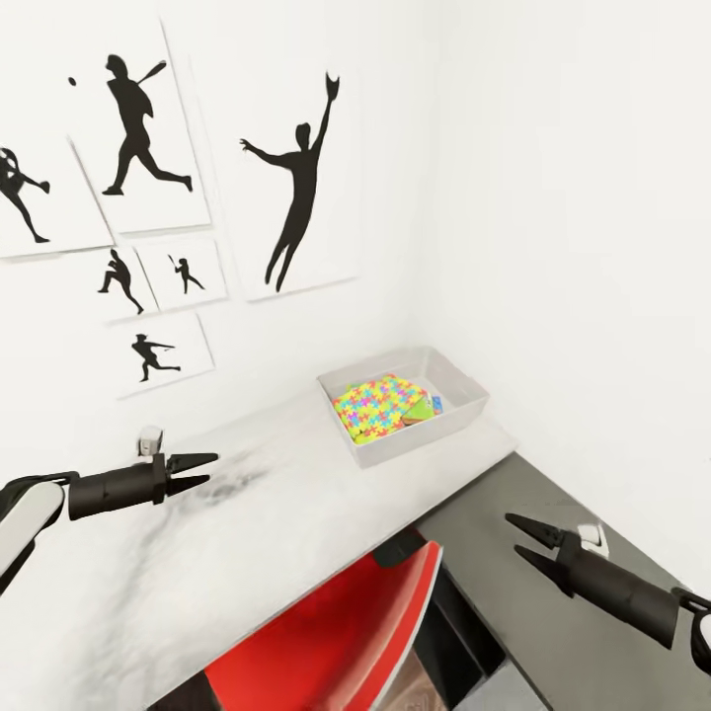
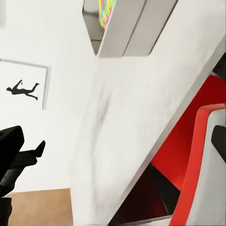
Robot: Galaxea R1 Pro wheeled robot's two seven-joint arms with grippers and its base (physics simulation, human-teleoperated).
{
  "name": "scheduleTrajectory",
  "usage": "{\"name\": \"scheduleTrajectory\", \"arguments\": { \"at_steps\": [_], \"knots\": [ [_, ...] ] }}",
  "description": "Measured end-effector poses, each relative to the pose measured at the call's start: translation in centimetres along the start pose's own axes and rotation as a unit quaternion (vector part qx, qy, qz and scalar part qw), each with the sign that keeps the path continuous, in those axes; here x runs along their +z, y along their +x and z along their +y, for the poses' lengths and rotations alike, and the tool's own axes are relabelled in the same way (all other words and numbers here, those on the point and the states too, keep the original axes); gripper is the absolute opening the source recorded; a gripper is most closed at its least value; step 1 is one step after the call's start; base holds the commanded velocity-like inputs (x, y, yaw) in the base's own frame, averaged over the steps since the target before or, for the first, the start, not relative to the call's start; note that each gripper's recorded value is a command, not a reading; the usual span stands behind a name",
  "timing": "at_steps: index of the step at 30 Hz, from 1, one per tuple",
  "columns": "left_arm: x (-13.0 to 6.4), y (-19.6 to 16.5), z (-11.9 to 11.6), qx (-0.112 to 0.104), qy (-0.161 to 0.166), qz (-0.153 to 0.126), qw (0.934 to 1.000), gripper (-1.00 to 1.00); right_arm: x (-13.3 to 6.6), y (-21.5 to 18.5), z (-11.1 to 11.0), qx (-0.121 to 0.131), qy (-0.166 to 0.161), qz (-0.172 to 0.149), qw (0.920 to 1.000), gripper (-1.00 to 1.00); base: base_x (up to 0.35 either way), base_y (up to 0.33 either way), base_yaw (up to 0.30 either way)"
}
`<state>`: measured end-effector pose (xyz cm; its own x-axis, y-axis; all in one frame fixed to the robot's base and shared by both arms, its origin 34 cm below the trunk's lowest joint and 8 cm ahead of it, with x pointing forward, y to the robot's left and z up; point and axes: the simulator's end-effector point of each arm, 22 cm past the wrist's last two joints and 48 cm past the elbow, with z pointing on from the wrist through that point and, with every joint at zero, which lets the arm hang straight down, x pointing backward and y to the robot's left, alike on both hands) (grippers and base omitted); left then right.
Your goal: Put all the toys in the child's room - the three board games (two on the bed and one on the table), the two jigsaw puzzles on the table, and the tennis ball on the table - inside the toy box on the table in the child's room.
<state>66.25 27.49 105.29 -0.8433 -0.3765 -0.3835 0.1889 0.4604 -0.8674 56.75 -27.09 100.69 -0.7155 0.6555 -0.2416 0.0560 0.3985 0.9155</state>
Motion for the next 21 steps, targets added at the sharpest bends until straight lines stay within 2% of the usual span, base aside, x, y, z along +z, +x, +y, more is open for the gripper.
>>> {"name": "scheduleTrajectory", "arguments": {
  "at_steps": [21],
  "knots": [
    [-1.6,-0.6,-1.0,0.015,-0.005,-0.007,0.9999,1.0,-0.5,-0.3,1.4,-0.009,-0.012,-0.008,0.9999,1.0,-0.244,0.092,0.0]
  ]
}}
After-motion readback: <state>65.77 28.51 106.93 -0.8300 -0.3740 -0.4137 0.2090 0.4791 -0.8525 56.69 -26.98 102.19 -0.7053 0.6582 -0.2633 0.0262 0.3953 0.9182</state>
